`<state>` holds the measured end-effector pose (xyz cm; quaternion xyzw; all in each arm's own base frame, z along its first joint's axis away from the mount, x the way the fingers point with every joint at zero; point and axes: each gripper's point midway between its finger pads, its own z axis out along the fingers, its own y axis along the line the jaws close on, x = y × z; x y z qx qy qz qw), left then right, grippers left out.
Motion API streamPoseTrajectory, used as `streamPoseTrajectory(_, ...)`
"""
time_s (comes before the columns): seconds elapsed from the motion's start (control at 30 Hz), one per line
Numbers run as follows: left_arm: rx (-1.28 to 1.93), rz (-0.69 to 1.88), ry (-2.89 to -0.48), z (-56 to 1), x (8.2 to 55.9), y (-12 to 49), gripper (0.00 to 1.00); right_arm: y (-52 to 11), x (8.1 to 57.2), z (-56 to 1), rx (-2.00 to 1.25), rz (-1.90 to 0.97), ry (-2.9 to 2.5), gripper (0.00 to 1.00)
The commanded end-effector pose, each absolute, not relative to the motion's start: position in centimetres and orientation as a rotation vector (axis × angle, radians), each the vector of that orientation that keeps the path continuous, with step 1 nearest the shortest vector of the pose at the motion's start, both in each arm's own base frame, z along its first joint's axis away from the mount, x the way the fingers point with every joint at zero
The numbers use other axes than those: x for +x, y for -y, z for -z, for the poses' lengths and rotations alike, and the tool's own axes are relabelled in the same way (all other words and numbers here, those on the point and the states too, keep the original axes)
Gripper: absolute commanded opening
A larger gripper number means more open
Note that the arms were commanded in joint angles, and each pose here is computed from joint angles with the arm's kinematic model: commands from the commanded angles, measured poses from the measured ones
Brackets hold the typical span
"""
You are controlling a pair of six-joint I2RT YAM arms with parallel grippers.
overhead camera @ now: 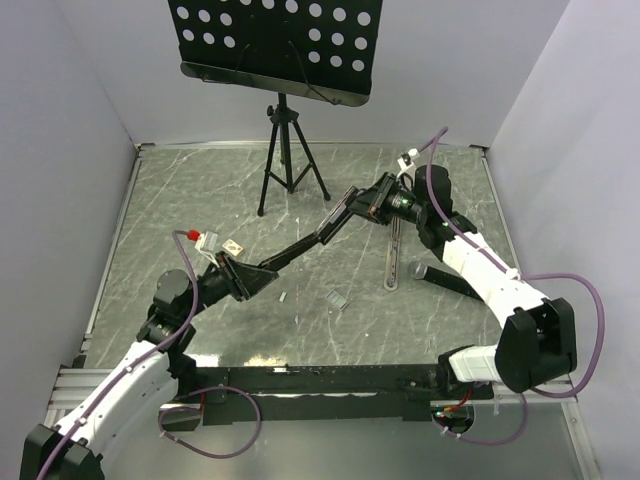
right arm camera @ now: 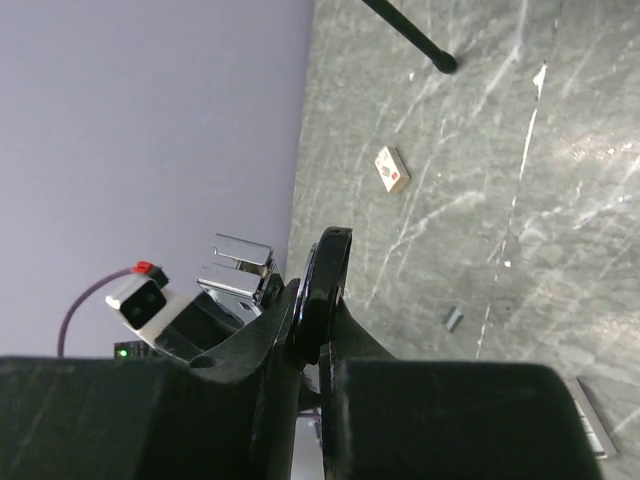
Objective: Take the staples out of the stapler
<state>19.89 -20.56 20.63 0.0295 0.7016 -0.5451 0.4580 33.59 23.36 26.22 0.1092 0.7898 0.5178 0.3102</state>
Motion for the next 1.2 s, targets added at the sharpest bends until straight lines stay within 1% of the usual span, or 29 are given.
streamPoseTrajectory(0.0,-0.131,1.353,-1.856,-17.2,20.3,19.9,0.3,-20.1,35.2,-38.4,0.188,-1.377,-1.637,0.0)
streamPoseTrajectory(0.03,-0.14,1.352,-1.849,-17.2,20.3,19.9,0.34,-20.2,34.9,-38.7,0.184,-1.39,-1.627,0.0)
streamPoseTrajectory(0.17,-0.134,1.349,-1.832,-17.2,20.4,19.9,0.43,-20.3,34.6,-39.0,0.171,-1.417,-1.602,0.0)
streamPoseTrajectory(0.2,-0.13,1.349,-1.844,-17.1,20.4,20.0,0.46,-20.8,34.0,-39.5,0.136,-1.464,-1.584,0.0)
streamPoseTrajectory(0.23,-0.108,1.355,-1.845,-17.4,20.4,20.3,0.48,-21.0,34.0,-38.9,0.133,-1.489,-1.585,0.0)
streamPoseTrajectory(0.27,-0.11,1.35,-1.87,-16.9,20.5,20.4,0.51,-21.3,33.5,-39.6,0.113,-1.532,-1.552,0.0)
streamPoseTrajectory(0.37,-0.103,1.345,-1.905,-16.3,20.6,20.8,0.56,-21.3,33.5,-39.2,0.098,-1.524,-1.561,0.0)
streamPoseTrajectory(0.57,-0.063,1.267,-1.92,-17.3,20.9,20.3,0.62,-21.6,33.0,-38.6,0.032,-1.51,-1.588,0.0)
streamPoseTrajectory(0.63,-0.009,1.223,-1.891,-19.2,21.2,20.2,0.64,-21.9,32.4,-38.6,-0.025,-1.527,-1.589,0.0)
streamPoseTrajectory(0.7,0.0,1.165,-1.936,-19.3,21.2,19.7,0.67,-22.2,32.2,-38.0,-0.061,-1.527,-1.606,0.0)
streamPoseTrajectory(0.73,0.05,1.134,-1.913,-20.8,21.4,19.6,0.68,-22.5,31.6,-37.5,-0.119,-1.535,-1.621,0.0)
streamPoseTrajectory(0.77,0.06,1.113,-1.946,-20.7,21.2,19.4,0.69,-22.7,31.2,-37.4,-0.157,-1.544,-1.615,0.0)
streamPoseTrajectory(0.83,0.149,1.107,-1.916,-22.8,21.2,19.8,0.7,-23.3,29.7,-36.9,-0.279,-1.598,-1.597,0.0)
streamPoseTrajectory(0.97,0.334,1.149,-1.895,-25.3,20.5,21.1,0.72,-24.2,28.3,-35.4,-0.415,-1.633,-1.633,0.0)
streamPoseTrajectory(1.0,0.43,1.206,-1.86,-26.6,19.6,21.8,0.72,-24.3,28.0,-35.2,-0.434,-1.635,-1.636,0.0)
streamPoseTrajectory(1.17,0.597,1.411,-1.838,-28.0,18.3,24.1,0.72,-26.1,25.8,-35.0,-0.587,-1.666,-1.632,0.0)
